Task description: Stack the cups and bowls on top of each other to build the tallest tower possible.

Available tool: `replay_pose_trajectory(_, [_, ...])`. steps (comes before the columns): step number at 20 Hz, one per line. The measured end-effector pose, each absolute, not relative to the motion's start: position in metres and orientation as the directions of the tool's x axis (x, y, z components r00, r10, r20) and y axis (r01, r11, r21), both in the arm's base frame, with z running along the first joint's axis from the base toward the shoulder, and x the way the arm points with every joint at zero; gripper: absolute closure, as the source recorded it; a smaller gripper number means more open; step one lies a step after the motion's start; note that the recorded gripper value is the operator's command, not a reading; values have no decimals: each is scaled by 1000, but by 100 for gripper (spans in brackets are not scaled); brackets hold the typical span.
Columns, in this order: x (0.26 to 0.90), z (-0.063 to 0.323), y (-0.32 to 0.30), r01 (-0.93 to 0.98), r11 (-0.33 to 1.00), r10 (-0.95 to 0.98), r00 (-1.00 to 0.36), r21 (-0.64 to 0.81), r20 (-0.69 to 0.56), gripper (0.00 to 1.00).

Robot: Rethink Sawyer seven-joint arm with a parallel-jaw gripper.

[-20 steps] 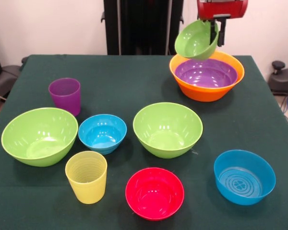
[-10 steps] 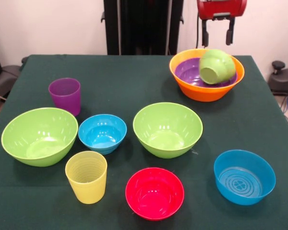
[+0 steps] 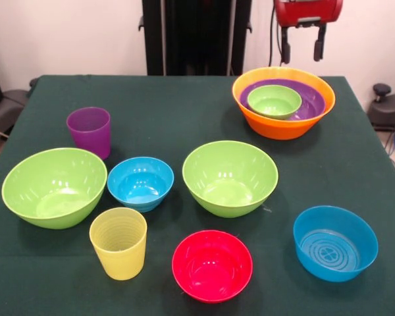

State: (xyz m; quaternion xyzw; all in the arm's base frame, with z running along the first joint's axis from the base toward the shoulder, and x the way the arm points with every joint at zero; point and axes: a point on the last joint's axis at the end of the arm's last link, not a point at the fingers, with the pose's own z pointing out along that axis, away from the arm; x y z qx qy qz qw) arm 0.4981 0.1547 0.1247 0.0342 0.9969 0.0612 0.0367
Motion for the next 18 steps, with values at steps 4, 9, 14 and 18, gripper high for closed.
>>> replay_pose_trajectory(4, [496,126,162,48,991,57,-996,123,-72,0])
replay_pose_trajectory(9, [494,126,173,26,992,35,-996,121,-76,0])
replay_pose_trajectory(14, [510,128,183,11,993,23,-995,121,-99,0])
replay_pose_trajectory(18, [542,130,182,23,993,36,-994,117,-105,0])
